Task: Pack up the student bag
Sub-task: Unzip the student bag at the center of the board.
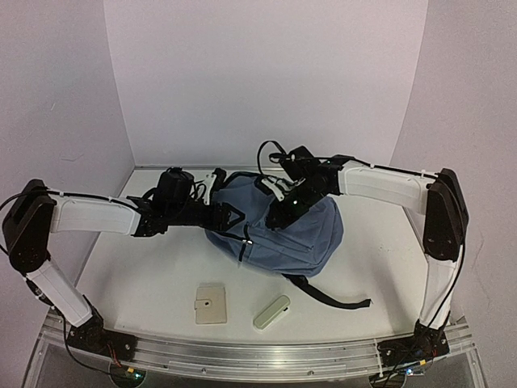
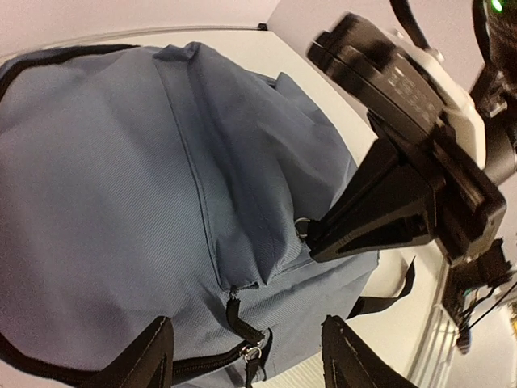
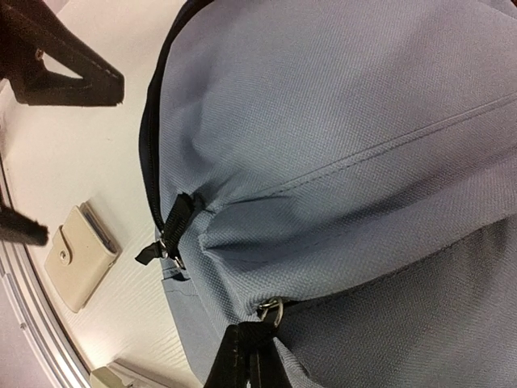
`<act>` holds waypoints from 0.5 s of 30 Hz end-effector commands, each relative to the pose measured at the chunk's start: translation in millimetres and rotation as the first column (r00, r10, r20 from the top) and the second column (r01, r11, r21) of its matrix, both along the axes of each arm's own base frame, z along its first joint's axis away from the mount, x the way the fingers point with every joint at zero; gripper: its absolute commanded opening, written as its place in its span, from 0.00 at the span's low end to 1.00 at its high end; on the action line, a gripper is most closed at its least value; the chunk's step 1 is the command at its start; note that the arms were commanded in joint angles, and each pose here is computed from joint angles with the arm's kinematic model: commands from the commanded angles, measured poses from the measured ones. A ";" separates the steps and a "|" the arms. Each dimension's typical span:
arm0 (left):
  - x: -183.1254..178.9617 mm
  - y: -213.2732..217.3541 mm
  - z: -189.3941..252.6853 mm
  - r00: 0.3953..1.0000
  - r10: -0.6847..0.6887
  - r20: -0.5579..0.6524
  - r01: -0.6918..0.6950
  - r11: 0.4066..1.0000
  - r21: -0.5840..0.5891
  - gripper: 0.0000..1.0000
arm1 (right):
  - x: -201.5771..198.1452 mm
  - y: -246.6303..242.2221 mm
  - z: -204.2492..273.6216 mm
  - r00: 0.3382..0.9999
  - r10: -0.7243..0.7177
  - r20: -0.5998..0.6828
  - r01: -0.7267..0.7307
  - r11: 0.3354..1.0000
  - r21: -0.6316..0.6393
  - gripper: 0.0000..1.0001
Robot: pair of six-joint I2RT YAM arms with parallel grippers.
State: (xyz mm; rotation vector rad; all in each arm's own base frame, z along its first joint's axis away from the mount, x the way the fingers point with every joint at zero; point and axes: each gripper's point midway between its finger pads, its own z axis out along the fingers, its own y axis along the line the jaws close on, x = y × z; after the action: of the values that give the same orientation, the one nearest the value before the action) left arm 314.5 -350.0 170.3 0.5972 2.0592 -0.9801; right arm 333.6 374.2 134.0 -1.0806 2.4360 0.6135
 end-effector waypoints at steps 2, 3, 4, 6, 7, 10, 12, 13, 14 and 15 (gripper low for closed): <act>7.7 -13.8 17.0 0.965 -0.092 0.247 0.085 0.996 0.039 0.63 | 16.6 -9.3 44.5 0.996 -0.047 0.070 0.044 0.998 0.048 0.01; 8.4 -16.8 16.1 0.960 -0.104 0.262 0.094 0.994 0.050 0.63 | 16.9 -10.1 43.9 0.997 -0.047 0.068 0.044 0.998 0.044 0.02; 10.3 -19.4 14.3 0.957 -0.109 0.269 0.097 0.994 0.058 0.62 | 16.1 -10.7 42.3 0.997 -0.045 0.061 0.042 0.998 0.039 0.01; 13.2 -25.7 11.8 0.951 -0.126 0.283 0.110 0.991 0.074 0.62 | 15.5 -11.4 39.6 0.998 -0.041 0.052 0.040 0.999 0.033 0.00; 13.8 -29.3 10.1 0.948 -0.136 0.286 0.118 0.990 0.082 0.62 | 15.0 -11.6 38.8 0.998 -0.039 0.048 0.038 0.999 0.032 0.00; 11.8 -43.2 -0.1 0.938 -0.176 0.300 0.143 0.981 0.127 0.61 | 14.4 -12.1 39.8 0.998 -0.040 0.040 0.039 0.999 0.036 0.00; 11.0 -50.7 -9.7 0.929 -0.193 0.317 0.144 0.975 0.172 0.61 | 14.2 -13.4 41.5 0.998 -0.046 0.031 0.044 0.998 0.039 0.00; 11.6 -53.4 -13.6 0.926 -0.193 0.326 0.136 0.972 0.191 0.61 | 13.8 -13.6 42.6 0.999 -0.046 0.026 0.045 0.998 0.043 0.00; 13.7 -54.7 -17.6 0.924 -0.189 0.331 0.125 0.971 0.205 0.61 | 13.5 -13.9 43.7 0.999 -0.046 0.023 0.045 0.998 0.046 0.00; 16.1 -55.6 -19.1 0.923 -0.183 0.338 0.116 0.971 0.211 0.60 | 13.0 -13.9 44.3 0.999 -0.045 0.020 0.044 0.998 0.048 0.00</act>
State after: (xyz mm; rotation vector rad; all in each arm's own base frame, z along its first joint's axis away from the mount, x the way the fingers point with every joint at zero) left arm 318.3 -390.8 137.0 0.9332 1.9067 -0.7996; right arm 340.0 363.4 140.8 -1.0523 2.4664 0.6146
